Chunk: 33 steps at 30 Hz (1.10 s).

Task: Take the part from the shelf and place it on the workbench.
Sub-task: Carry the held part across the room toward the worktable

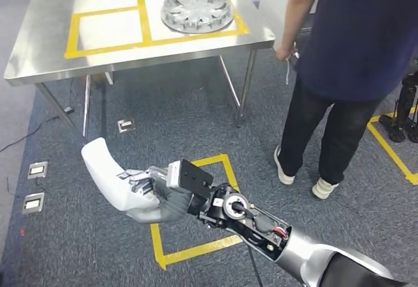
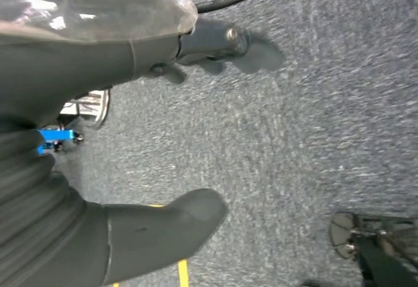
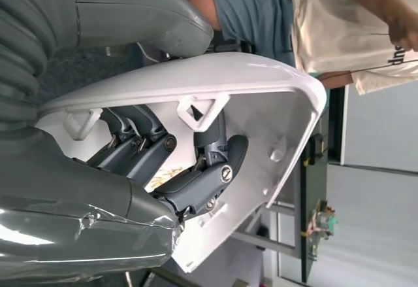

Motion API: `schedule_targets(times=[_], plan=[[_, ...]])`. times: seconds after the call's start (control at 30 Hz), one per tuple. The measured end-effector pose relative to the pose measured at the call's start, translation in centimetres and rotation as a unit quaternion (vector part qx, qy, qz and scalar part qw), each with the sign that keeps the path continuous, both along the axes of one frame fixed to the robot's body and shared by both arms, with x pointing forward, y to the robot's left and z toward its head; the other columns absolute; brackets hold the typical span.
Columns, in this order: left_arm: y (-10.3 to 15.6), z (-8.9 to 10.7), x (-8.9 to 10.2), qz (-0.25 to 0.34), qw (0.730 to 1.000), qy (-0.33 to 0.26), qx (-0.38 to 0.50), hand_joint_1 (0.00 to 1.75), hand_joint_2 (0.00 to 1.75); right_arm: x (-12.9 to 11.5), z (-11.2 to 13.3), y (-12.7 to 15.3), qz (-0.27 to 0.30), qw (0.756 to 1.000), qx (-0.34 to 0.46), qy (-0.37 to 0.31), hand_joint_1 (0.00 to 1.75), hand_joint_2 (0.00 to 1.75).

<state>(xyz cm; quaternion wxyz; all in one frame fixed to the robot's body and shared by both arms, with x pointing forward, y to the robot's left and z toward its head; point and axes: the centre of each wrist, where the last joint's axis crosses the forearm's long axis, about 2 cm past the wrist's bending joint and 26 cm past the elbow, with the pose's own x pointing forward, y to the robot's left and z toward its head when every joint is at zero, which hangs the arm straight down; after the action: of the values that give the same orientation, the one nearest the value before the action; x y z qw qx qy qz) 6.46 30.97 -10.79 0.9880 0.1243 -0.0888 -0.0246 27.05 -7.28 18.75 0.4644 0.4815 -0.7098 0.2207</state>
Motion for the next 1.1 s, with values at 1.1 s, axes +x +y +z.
schedule_targets(times=[1.1], plan=[[-0.06, 0.00, 0.00, -0.003, 1.000, 0.003, -0.002, 0.00, 1.75, 0.06, 0.08, -0.47, -0.013, 1.000, 0.000, -0.002, 1.75, 1.75]])
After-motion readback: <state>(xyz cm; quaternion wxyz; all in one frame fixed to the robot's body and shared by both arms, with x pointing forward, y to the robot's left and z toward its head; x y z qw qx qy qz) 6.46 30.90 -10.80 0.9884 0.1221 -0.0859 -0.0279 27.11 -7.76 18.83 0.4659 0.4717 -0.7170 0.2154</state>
